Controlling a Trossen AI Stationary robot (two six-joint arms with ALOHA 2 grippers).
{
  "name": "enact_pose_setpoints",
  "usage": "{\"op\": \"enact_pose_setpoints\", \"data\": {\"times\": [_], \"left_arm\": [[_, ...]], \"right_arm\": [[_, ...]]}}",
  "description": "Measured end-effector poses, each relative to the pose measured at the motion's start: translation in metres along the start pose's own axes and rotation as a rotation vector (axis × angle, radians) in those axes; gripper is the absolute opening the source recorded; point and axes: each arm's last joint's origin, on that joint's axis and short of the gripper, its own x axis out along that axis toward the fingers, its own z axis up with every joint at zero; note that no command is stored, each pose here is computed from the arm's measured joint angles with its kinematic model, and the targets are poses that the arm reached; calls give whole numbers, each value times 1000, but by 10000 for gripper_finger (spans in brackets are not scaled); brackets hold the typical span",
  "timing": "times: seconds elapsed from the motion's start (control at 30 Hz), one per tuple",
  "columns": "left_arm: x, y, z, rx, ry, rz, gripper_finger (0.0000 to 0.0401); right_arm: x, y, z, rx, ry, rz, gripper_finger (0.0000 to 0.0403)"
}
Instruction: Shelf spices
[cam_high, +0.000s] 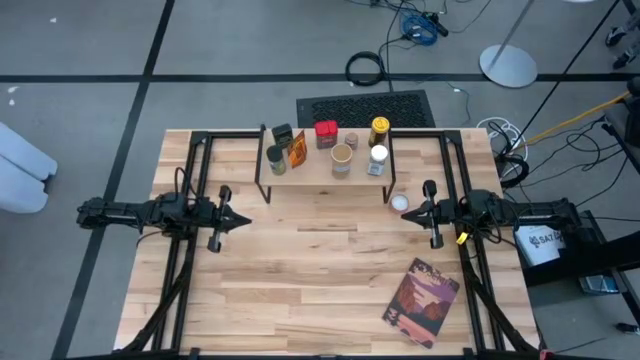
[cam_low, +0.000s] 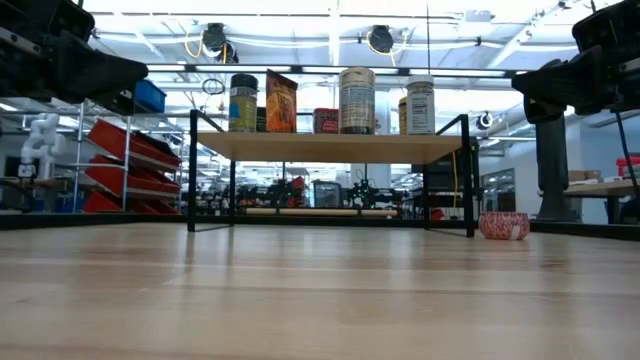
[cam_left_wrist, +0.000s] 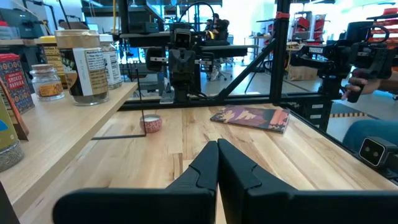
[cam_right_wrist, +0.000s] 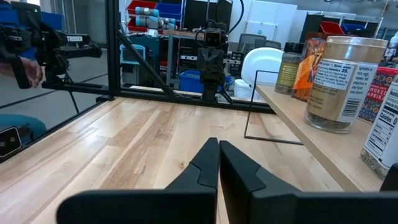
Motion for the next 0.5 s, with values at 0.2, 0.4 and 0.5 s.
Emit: {"op": "enact_pose_setpoints", "data": {"times": [0.2, 0.4, 0.5], "left_arm": [[0, 0, 0, 0, 0, 0, 9], [0, 0, 0, 0, 0, 0, 9], [0, 0, 0, 0, 0, 0, 9]], "right_arm": [[0, 0, 0, 0, 0, 1, 0], [0, 0, 2, -1, -24, -2, 0], [0, -1, 5, -19, -48, -20, 0]]}}
